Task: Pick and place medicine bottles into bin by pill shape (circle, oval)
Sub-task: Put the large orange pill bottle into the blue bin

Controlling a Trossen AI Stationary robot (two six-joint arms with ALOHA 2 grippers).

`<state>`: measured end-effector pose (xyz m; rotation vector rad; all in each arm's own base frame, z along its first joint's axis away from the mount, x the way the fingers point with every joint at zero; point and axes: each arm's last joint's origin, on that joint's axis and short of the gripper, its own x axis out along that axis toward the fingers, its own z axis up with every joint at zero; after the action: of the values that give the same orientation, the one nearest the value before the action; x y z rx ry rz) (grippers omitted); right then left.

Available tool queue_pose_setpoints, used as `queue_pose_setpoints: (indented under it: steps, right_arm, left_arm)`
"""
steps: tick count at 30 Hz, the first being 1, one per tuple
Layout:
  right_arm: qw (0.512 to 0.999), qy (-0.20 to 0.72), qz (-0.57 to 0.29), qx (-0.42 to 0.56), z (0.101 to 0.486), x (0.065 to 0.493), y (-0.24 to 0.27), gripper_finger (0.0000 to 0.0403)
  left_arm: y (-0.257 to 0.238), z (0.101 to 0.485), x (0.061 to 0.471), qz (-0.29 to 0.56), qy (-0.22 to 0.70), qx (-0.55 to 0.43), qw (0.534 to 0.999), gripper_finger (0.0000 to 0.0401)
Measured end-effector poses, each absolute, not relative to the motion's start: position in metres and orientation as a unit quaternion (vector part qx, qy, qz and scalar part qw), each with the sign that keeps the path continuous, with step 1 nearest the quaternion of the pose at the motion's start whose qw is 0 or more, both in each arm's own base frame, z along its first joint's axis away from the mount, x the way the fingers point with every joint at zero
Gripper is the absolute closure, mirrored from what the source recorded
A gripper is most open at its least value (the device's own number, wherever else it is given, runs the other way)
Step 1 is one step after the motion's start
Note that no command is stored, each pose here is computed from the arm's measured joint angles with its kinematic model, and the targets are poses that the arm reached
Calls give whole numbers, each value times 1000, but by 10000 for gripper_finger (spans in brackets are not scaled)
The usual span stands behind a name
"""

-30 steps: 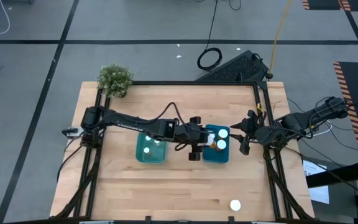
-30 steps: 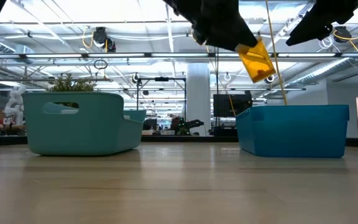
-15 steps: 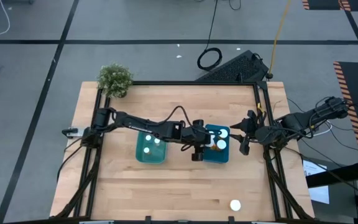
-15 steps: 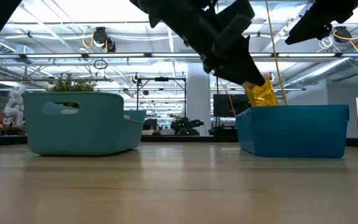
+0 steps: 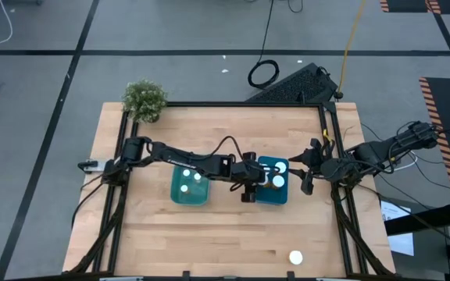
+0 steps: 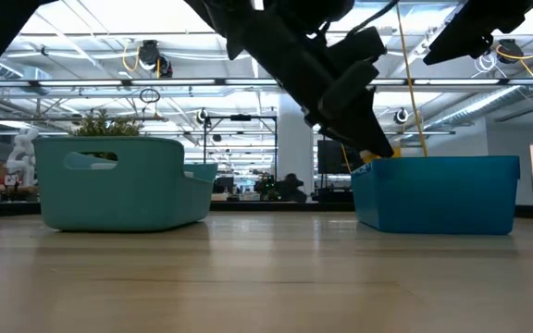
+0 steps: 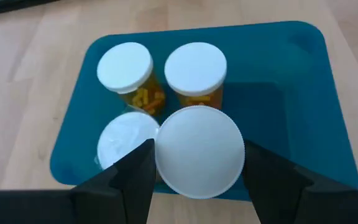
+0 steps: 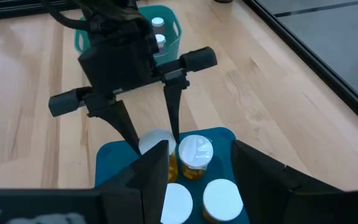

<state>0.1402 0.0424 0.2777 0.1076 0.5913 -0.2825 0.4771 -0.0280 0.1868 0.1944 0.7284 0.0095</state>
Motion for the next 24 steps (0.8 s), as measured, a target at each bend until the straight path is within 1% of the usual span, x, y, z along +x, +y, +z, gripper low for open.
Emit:
queue_pose_setpoints:
  steps: [4, 11, 14, 24]
  right_arm:
    - [945, 290, -138, 53, 278, 140, 42, 238]
    - [945, 290, -138, 53, 278, 140, 42, 238]
    - [945, 290, -138, 53, 278, 140, 42, 238]
    - [945, 292, -131, 63, 275, 141, 43, 238]
  left_arm:
    - [-25, 188, 477, 7, 356, 96, 929, 178]
    - [-25, 188, 477, 7, 355, 97, 930, 147]
    - [-26, 188, 477, 7, 357, 97, 929, 140]
    - [-28, 193, 475, -3, 352, 120, 928, 157]
